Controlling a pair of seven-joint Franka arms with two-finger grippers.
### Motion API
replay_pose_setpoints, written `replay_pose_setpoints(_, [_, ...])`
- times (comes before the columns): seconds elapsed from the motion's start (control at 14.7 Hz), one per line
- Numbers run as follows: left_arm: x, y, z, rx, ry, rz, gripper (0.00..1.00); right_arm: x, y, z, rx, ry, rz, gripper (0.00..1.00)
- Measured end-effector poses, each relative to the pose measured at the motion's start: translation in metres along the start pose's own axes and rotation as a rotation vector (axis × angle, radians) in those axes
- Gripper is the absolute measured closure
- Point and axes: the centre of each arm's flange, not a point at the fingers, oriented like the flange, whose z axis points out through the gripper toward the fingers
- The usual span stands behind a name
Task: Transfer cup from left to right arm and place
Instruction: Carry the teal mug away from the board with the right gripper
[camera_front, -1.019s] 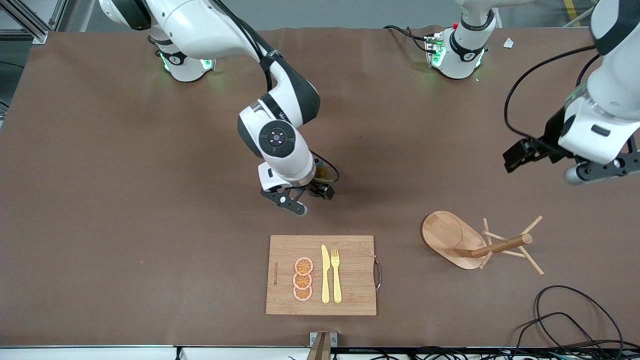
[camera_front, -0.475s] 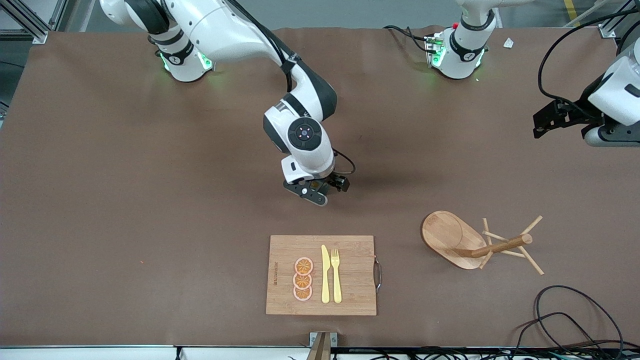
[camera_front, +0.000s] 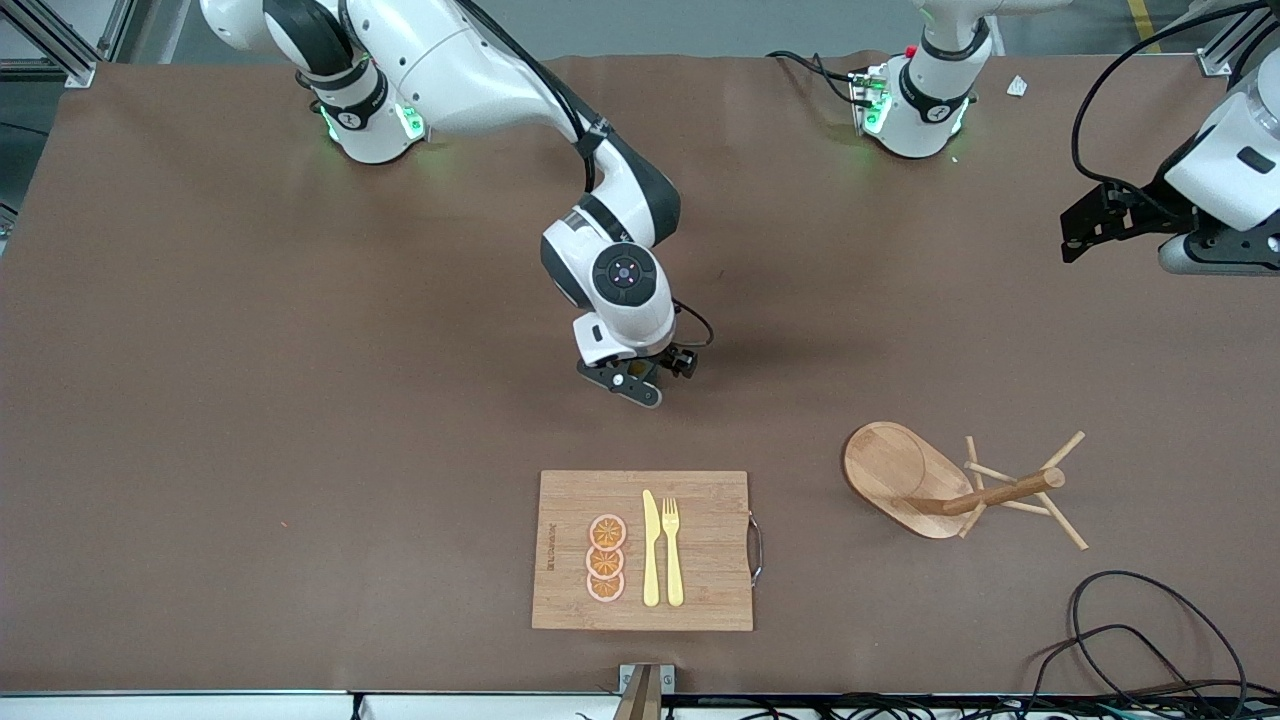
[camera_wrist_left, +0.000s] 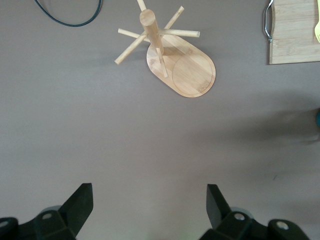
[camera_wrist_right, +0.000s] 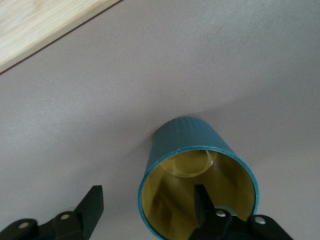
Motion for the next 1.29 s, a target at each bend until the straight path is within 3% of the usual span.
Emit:
replay_pose_setpoints(0.27, [-0.002, 0.010, 0.000, 0.000, 0.002, 0.019, 0.00, 0.008, 0.003, -0.001, -0.003, 0.009, 0.009, 0.67])
replay_pose_setpoints(0.34, [-0.003, 0.011, -0.002, 0.001, 0.006, 0.020, 0.00, 0.008, 0.003, -0.001, -0.003, 0.010, 0.010, 0.74])
replay_pose_setpoints(0.48, [-0.007, 0.010, -0.005, 0.002, 0.011, 0.019, 0.00, 0.010, 0.004, -0.001, -0.007, 0.021, 0.002, 0.79])
replay_pose_setpoints(0.54, [-0.008, 0.010, -0.005, 0.002, 0.011, 0.018, 0.00, 0.012, 0.004, -0.001, -0.010, 0.029, -0.003, 0.93])
replay_pose_setpoints(0.82, [-0.014, 0.008, 0.005, 0.005, -0.006, 0.015, 0.00, 0.048, 0.016, -0.014, -0.014, 0.058, -0.074, 0.96])
replay_pose_setpoints(0.95, [-0.016, 0.006, 0.007, 0.005, -0.005, 0.012, 0.00, 0.098, 0.044, -0.037, -0.051, 0.041, -0.172, 0.96])
replay_pose_setpoints(1.29, [-0.017, 0.003, 0.006, 0.005, -0.001, 0.007, 0.00, 0.253, 0.168, -0.119, -0.061, -0.004, -0.446, 0.96])
